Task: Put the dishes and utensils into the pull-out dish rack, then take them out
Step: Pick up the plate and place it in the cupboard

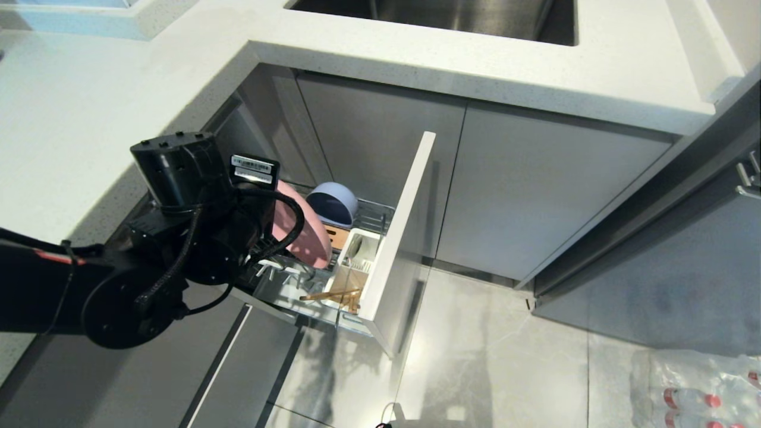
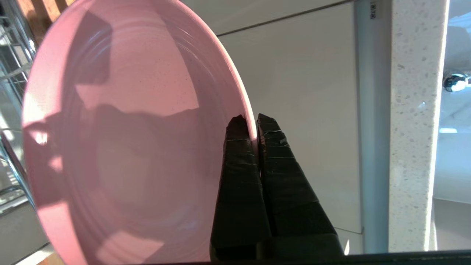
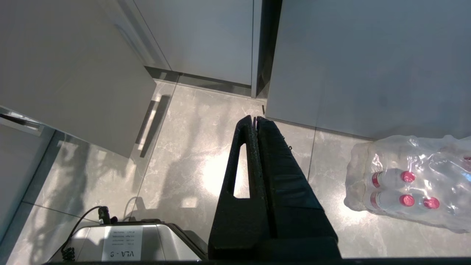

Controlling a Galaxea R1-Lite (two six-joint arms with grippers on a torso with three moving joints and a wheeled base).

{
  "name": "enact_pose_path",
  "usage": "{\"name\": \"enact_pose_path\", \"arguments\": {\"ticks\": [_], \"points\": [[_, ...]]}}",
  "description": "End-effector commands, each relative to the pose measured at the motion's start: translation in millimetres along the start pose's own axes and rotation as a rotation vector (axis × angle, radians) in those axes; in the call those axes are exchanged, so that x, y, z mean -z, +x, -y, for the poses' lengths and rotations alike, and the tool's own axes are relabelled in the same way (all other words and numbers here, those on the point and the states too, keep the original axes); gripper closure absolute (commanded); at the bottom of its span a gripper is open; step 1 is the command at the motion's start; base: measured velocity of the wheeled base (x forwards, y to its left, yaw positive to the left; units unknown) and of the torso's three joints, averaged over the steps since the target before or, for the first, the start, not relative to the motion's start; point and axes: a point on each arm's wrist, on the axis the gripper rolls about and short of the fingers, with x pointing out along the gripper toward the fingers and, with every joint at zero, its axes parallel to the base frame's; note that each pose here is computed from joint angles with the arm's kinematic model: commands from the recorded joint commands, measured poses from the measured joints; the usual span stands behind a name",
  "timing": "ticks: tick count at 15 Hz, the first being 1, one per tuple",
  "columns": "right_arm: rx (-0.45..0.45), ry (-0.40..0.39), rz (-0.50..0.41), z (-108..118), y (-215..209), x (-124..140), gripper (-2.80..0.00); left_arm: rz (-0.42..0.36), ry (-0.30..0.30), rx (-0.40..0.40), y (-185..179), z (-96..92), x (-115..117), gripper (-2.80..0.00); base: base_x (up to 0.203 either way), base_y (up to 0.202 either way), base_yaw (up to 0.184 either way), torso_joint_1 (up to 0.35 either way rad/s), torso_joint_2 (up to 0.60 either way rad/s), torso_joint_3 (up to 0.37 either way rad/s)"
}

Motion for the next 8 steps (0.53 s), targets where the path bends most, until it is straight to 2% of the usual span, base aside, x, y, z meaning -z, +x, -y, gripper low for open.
{"name": "enact_pose_path", "arguments": {"ticks": [1, 8], "points": [[0.0, 0.001, 0.0, 0.0, 0.0, 0.0, 0.0, 0.01, -0.008, -0.004, 1.6, -1.7, -1.2, 0.0, 0.0, 0.0, 0.0, 0.0, 0.0, 0.0], [0.0, 0.001, -0.001, 0.0, 0.1, -0.1, 0.0, 0.013, 0.004, -0.042, 10.2, -13.6, 3.2, 0.0, 0.0, 0.0, 0.0, 0.0, 0.0, 0.0]]}}
